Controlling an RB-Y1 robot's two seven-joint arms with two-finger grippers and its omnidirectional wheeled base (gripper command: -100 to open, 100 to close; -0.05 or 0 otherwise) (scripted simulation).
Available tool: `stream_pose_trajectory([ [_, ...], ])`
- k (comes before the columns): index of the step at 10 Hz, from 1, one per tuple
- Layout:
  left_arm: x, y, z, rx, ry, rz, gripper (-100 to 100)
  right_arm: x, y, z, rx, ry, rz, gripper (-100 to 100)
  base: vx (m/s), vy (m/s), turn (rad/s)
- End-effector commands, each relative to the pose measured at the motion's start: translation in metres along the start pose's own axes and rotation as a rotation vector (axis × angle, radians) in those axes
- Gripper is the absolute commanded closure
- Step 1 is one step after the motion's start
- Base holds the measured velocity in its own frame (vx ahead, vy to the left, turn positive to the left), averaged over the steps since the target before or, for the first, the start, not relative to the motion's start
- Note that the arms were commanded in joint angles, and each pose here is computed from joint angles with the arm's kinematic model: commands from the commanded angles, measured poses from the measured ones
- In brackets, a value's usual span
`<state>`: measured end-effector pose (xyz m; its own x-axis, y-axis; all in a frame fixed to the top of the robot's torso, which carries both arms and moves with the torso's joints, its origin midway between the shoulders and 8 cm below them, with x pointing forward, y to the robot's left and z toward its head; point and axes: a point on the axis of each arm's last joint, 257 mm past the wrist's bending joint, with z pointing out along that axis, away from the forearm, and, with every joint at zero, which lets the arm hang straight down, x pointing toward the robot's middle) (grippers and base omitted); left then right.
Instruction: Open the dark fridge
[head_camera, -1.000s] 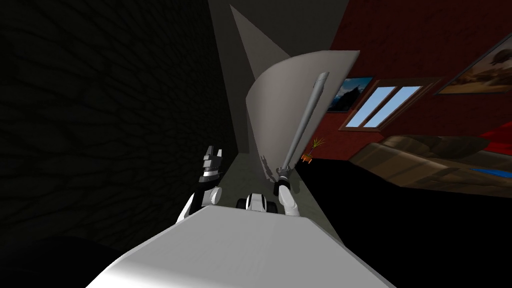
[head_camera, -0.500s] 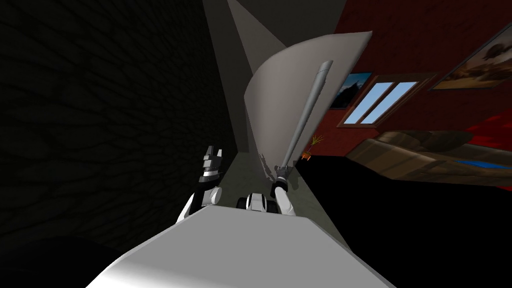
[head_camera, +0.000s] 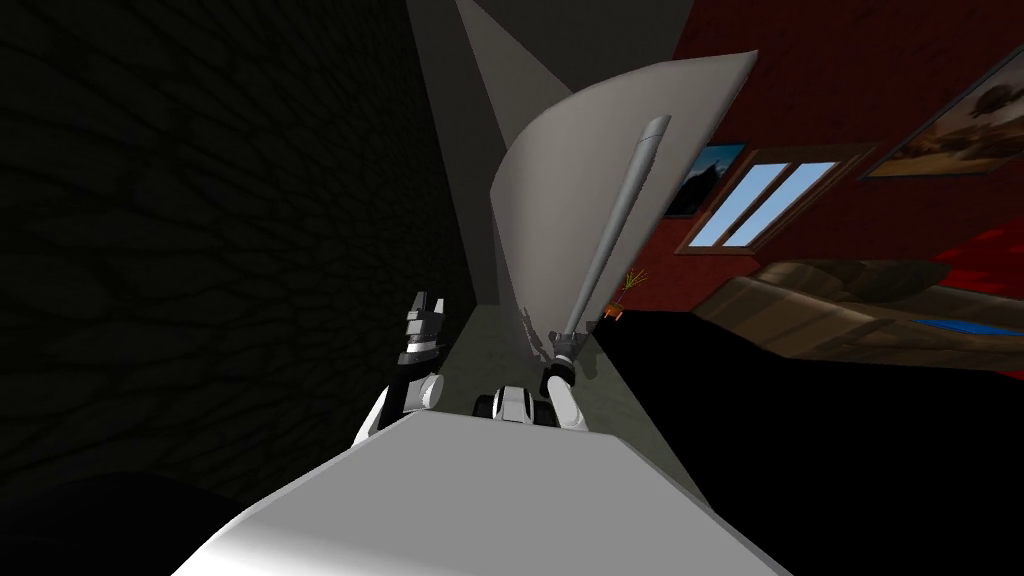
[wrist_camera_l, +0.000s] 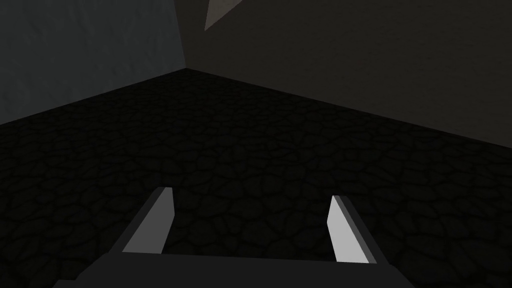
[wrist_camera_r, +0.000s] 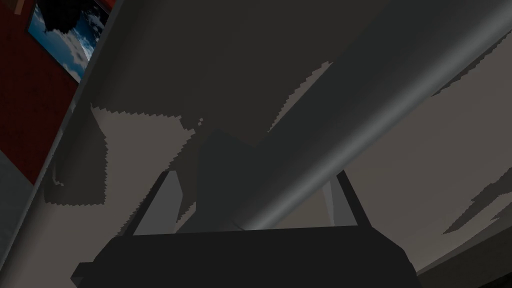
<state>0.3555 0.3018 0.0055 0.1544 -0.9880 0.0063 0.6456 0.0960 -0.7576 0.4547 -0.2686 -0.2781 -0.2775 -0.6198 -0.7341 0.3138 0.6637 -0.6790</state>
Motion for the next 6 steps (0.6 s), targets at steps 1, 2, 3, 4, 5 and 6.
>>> stream_pose_trajectory([
  [1, 0.0, 0.0, 0.0, 0.0, 0.0, 0.0, 0, 0.007, -0.012, 0.0, 0.034, 0.021, 0.0, 100, -0.034, 0.241, -0.102],
  [2, 0.0, 0.0, 0.0, 0.0, 0.0, 0.0, 0, 0.011, -0.019, -0.001, 0.055, 0.036, 0.001, 100, -0.03, 0.271, -0.127],
  [3, 0.0, 0.0, 0.0, 0.0, 0.0, 0.0, 0, 0.011, -0.019, -0.001, 0.055, 0.036, 0.001, 100, -0.031, 0.23, -0.067],
  [4, 0.0, 0.0, 0.0, 0.0, 0.0, 0.0, 0, 0.016, -0.027, -0.002, 0.077, 0.05, 0.001, 100, -0.026, 0.241, -0.075],
  [5, 0.0, 0.0, 0.0, 0.0, 0.0, 0.0, 0, 0.016, -0.027, -0.002, 0.077, 0.05, 0.001, 100, -0.004, 0.226, -0.065],
  [6, 0.0, 0.0, 0.0, 0.0, 0.0, 0.0, 0, 0.02, -0.034, -0.003, 0.098, 0.065, 0.001, 100, -0.01, 0.284, -0.103],
])
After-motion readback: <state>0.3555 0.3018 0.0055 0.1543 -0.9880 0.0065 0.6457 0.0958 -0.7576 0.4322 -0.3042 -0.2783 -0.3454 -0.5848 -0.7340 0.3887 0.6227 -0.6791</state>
